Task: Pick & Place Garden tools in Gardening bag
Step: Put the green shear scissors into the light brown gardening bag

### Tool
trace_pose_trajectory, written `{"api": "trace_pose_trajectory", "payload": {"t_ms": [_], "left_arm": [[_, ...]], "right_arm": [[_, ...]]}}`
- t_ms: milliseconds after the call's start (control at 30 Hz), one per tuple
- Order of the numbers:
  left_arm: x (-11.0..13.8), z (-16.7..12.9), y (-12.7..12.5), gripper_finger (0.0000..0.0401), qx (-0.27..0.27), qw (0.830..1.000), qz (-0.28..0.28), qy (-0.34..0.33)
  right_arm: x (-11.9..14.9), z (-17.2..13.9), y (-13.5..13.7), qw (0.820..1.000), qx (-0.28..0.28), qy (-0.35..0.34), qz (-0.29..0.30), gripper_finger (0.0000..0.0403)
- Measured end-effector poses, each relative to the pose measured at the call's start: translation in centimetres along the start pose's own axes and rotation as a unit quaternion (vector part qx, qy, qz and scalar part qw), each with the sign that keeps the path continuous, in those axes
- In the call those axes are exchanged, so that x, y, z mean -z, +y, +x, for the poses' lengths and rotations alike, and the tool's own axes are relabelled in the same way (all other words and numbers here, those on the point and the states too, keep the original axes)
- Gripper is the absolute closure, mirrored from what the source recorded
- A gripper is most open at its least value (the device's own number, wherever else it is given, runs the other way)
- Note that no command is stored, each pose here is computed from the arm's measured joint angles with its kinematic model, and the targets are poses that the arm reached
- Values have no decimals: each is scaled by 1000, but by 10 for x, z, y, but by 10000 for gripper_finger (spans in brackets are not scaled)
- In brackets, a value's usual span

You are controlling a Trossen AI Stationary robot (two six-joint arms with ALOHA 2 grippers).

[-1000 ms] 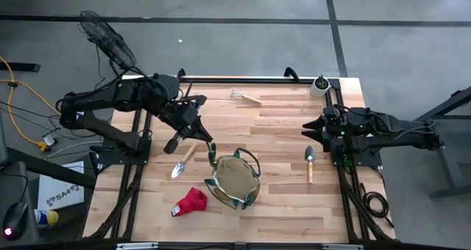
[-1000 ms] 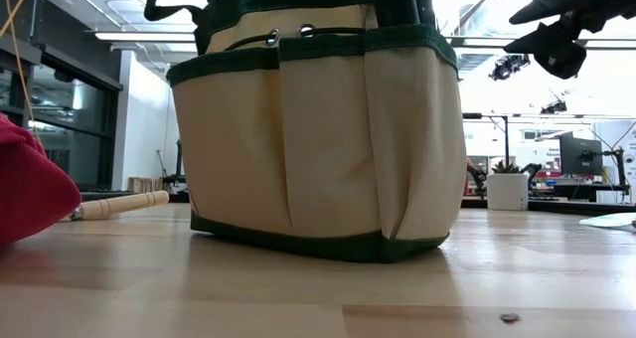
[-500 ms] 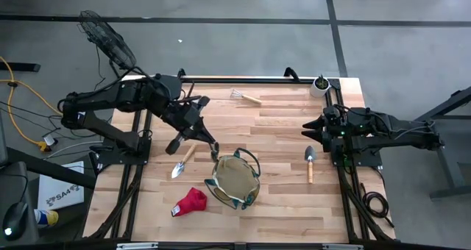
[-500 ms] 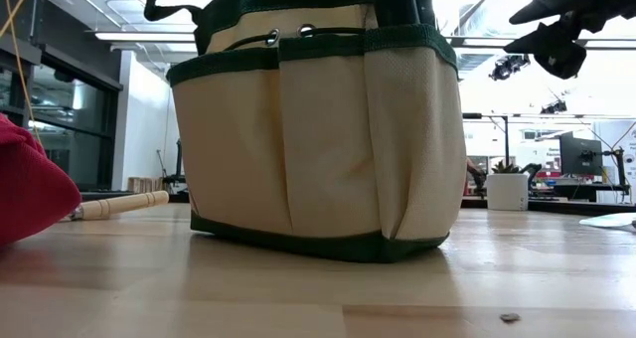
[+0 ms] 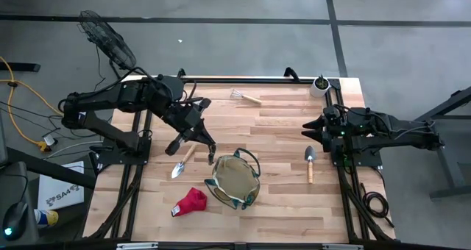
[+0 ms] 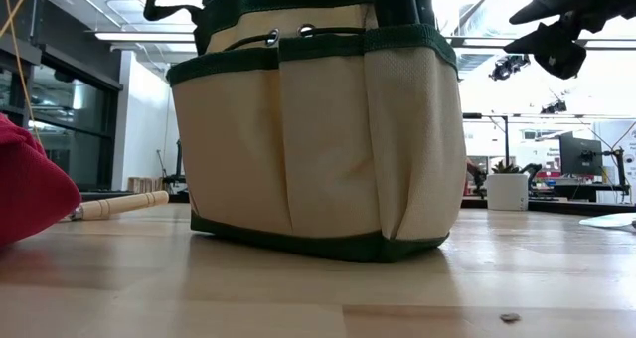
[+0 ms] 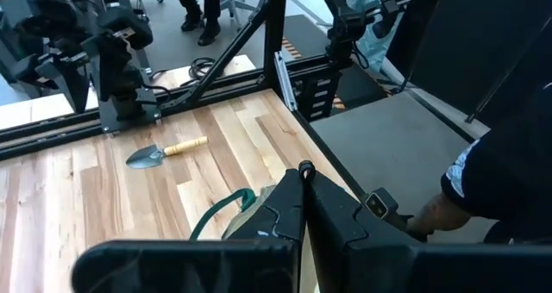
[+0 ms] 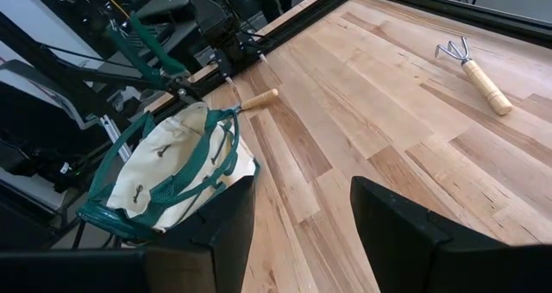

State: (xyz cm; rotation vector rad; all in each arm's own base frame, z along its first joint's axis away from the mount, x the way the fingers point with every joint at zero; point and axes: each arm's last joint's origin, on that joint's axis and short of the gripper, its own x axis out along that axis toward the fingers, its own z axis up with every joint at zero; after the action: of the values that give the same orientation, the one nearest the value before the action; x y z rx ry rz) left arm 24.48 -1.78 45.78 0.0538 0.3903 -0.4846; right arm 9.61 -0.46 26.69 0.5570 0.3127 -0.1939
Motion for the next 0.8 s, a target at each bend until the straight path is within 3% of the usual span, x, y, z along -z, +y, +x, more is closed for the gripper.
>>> {"api": "trace_pose_trajectory", "payload": {"t_ms": [800], "left_arm": [[2,19,2,401,21,1000,0,6]], "right_arm": [[0,0,0,1000,0,0,0,219]]}}
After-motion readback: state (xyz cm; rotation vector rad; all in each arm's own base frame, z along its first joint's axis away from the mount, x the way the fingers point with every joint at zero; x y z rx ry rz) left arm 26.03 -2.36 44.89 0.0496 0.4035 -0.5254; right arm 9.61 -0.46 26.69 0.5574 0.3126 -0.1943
